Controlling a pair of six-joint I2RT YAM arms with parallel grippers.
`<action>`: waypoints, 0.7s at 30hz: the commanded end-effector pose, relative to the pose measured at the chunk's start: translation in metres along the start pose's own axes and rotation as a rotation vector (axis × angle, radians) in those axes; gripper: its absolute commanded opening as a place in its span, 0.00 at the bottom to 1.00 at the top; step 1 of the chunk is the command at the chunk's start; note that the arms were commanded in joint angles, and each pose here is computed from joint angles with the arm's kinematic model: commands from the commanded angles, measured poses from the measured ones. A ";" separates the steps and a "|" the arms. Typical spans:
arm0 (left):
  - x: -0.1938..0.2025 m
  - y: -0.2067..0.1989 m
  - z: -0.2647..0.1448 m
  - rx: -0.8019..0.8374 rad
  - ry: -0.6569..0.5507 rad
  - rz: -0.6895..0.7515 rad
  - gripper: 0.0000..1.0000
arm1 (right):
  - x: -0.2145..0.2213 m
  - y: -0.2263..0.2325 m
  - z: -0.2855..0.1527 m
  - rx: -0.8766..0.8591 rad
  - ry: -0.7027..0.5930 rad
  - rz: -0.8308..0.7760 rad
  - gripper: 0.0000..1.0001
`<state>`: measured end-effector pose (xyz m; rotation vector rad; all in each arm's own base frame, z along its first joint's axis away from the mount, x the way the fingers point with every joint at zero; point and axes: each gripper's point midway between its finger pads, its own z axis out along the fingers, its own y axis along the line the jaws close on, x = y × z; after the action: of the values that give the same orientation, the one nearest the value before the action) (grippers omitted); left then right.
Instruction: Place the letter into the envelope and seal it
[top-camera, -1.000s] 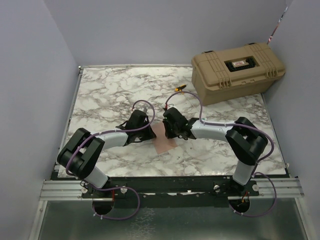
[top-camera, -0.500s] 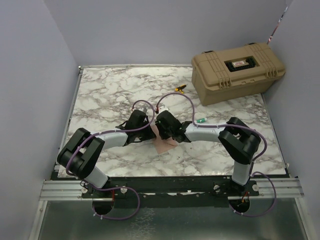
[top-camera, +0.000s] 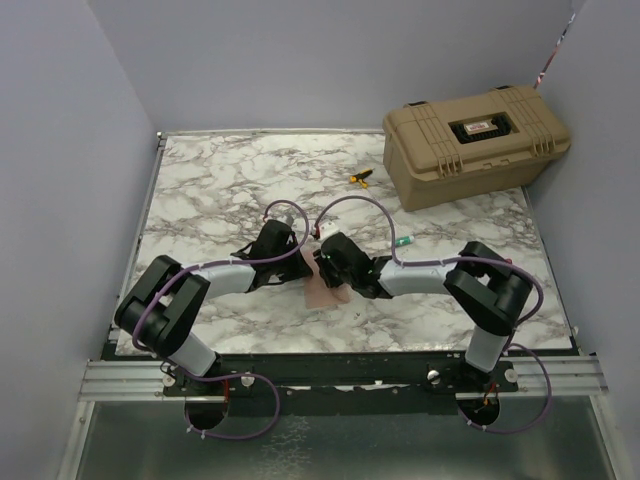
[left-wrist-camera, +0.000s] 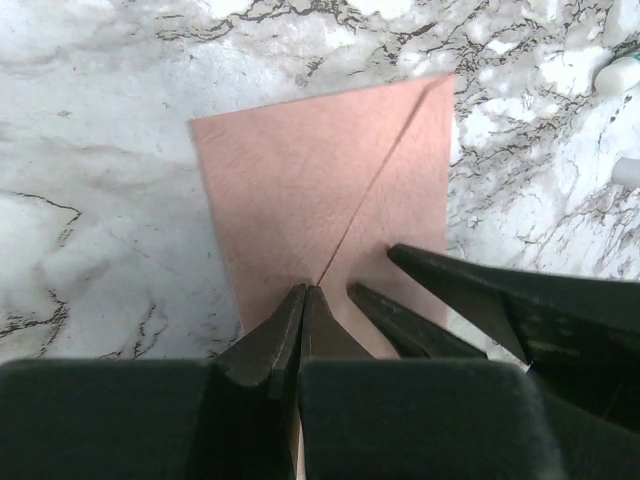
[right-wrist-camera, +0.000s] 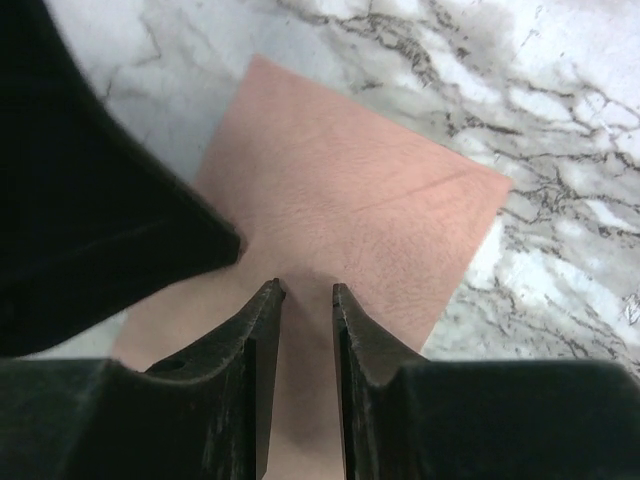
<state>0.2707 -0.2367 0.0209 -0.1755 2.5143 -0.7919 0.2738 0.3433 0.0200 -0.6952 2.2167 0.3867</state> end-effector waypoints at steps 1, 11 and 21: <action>0.037 0.049 0.003 -0.166 0.105 -0.015 0.00 | 0.087 0.005 -0.020 -0.084 0.247 -0.128 0.27; 0.038 0.050 0.004 -0.171 0.107 -0.018 0.00 | 0.082 0.000 -0.033 -0.063 0.256 -0.141 0.35; 0.045 0.059 0.000 -0.189 0.107 -0.022 0.00 | 0.081 0.000 -0.004 0.052 0.246 -0.032 0.39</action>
<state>0.2756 -0.2386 0.0205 -0.2007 2.4882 -0.8117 0.2499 0.3440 0.0193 -0.7628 2.2492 0.4000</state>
